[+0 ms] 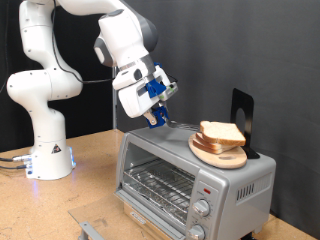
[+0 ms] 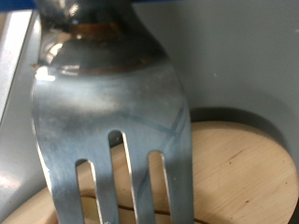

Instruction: Make a piece of toast with the oven

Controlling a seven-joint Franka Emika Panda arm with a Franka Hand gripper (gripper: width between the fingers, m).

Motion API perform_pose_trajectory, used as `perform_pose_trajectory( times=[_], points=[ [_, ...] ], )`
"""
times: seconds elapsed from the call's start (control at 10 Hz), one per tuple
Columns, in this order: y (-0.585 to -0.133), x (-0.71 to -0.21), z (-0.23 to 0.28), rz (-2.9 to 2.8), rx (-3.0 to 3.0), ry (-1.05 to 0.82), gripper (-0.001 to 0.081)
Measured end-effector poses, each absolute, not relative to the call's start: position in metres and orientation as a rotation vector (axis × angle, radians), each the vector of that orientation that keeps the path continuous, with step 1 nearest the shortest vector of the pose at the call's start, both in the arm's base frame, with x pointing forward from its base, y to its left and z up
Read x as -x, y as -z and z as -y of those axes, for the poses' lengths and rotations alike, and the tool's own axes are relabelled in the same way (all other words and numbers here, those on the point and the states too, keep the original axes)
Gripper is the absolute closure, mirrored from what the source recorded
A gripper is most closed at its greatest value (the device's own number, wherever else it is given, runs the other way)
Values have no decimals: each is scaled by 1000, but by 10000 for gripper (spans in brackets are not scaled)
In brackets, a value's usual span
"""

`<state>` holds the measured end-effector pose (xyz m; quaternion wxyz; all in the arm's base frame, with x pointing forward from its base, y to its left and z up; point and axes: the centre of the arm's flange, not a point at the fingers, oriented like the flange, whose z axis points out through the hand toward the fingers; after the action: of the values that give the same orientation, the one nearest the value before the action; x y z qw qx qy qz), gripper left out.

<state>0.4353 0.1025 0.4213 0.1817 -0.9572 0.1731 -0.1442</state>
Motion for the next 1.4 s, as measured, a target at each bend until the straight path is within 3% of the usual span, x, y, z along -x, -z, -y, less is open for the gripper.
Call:
perform_pose_trajectory(
  times=[1.4],
  points=[
    [-419,-472,-123,-526,2681,501,315]
  ],
)
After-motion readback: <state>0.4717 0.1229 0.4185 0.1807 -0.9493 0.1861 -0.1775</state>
